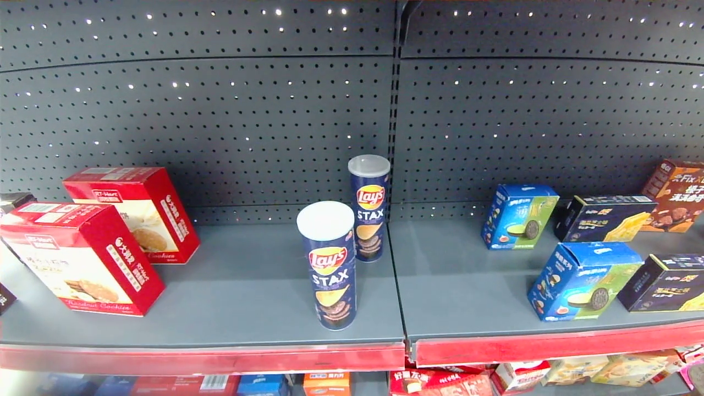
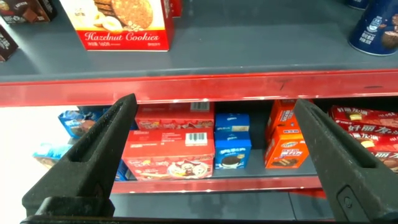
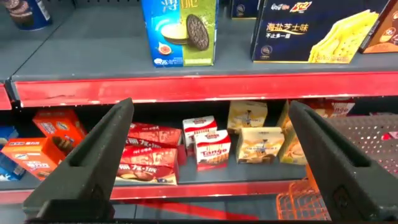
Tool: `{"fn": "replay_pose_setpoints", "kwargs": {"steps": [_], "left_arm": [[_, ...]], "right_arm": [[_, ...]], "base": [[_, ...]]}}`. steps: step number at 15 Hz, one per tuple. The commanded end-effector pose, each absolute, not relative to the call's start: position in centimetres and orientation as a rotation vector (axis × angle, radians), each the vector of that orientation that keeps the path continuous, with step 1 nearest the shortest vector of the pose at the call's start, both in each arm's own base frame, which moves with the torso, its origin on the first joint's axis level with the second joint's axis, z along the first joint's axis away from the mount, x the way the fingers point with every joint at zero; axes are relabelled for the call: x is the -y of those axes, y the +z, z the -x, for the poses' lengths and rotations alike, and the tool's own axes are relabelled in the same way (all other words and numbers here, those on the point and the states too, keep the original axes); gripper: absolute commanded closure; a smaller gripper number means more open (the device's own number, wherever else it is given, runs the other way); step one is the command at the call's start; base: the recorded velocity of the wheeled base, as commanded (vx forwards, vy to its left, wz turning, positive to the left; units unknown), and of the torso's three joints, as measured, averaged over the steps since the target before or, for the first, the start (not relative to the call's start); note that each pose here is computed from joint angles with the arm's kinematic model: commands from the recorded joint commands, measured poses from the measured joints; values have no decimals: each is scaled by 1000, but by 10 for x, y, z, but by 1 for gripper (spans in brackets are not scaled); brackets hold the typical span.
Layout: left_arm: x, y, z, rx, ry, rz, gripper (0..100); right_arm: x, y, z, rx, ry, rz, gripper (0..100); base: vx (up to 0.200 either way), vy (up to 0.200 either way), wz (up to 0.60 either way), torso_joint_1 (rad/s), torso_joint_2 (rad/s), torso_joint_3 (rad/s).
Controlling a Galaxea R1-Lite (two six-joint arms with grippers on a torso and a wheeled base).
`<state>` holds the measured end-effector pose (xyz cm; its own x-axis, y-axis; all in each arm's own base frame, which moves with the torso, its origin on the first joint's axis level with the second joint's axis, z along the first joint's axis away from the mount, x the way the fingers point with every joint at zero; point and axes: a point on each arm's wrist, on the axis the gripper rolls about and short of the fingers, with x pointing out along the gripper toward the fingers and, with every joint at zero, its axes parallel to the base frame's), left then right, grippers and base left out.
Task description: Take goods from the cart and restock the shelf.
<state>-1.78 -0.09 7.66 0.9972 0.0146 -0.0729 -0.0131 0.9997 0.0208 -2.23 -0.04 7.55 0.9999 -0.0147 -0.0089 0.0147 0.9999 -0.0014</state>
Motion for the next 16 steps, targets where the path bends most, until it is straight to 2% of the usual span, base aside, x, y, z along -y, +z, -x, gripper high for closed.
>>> {"fn": "replay_pose_setpoints", "kwargs": {"steps": [1,2,3,4,5,6,8,10,11,13,14,15,16], "left_arm": [[0,79,18,-78,8,-19,0],[0,86,18,-68,10,-27,0],[0,123,15,-45,4,-83,0],[0,140,8,-71,2,-112,0],[0,157,-7,-124,-10,-234,0],[1,159,-17,-173,-51,-298,0],[4,158,-35,-264,-180,-349,0],[4,163,-60,-366,-169,-393,0],[4,169,-69,-373,-165,-398,0],[11,186,-118,-309,-154,-358,0],[23,195,-140,-247,-154,-282,0],[32,199,-148,-248,-166,-259,0],[55,198,-162,-288,-187,-191,0]], "right_arm": [[0,75,22,-9,-14,2,0],[0,75,22,-9,-14,2,0],[0,75,22,-9,-14,2,0],[0,75,22,-9,-14,2,0],[0,75,22,-9,-14,2,0],[0,75,22,-9,-14,2,0],[0,75,22,-9,-14,2,0],[0,75,22,-9,-14,2,0],[0,75,22,-9,-14,2,0],[0,75,22,-9,-14,2,0],[0,75,22,-9,-14,2,0],[0,75,22,-9,-14,2,0],[0,75,22,-9,-14,2,0]], "base": [[0,0,0,0,0,0],[0,0,0,0,0,0],[0,0,0,0,0,0],[0,0,0,0,0,0],[0,0,0,0,0,0],[0,0,0,0,0,0],[0,0,0,0,0,0],[0,0,0,0,0,0],[0,0,0,0,0,0],[0,0,0,0,0,0],[0,0,0,0,0,0],[0,0,0,0,0,0],[0,0,0,0,0,0]]}}
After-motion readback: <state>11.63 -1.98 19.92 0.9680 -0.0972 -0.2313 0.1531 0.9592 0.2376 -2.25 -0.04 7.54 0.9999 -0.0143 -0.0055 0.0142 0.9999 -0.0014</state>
